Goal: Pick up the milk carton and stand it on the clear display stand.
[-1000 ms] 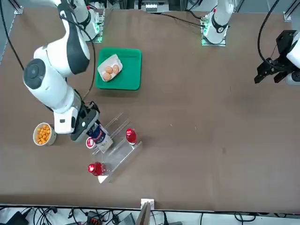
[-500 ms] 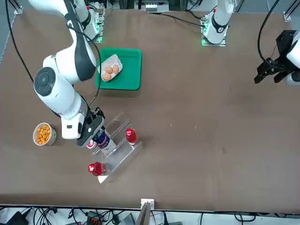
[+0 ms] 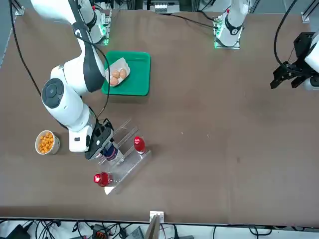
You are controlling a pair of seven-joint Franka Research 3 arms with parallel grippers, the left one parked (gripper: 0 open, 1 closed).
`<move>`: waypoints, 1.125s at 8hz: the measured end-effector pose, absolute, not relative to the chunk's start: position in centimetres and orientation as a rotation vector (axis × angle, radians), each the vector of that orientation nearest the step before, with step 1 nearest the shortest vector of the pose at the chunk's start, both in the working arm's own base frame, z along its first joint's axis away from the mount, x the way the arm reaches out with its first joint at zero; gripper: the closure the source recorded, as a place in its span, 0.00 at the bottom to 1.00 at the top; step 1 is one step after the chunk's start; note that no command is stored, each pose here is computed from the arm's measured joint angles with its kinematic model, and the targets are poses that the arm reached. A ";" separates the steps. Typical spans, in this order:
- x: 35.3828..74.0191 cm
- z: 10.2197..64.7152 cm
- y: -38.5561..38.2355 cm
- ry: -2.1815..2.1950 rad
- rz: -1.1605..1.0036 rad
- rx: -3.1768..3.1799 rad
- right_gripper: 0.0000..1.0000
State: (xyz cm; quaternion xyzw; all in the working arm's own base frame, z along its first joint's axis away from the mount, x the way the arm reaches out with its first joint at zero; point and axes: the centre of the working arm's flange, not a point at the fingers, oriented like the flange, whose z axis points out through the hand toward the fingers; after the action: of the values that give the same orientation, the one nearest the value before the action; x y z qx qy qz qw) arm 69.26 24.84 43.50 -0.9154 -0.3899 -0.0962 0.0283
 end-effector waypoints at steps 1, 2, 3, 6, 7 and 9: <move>69.3 43.4 24.9 -1.197 -0.301 -2.827 0.27; 69.4 43.4 24.9 -1.166 -0.307 -2.833 0.12; 69.4 43.6 25.0 -1.139 -0.319 -2.838 0.02; 69.9 45.3 25.2 -1.108 -0.386 -2.839 0.00; 70.2 46.2 25.3 -1.097 -0.417 -2.838 0.00; 70.6 47.8 25.0 -1.085 -0.454 -2.843 0.00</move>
State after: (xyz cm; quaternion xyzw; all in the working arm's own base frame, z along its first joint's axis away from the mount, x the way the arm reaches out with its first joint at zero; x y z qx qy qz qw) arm 70.57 25.03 47.84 -0.9236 -0.3525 -0.1475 0.0326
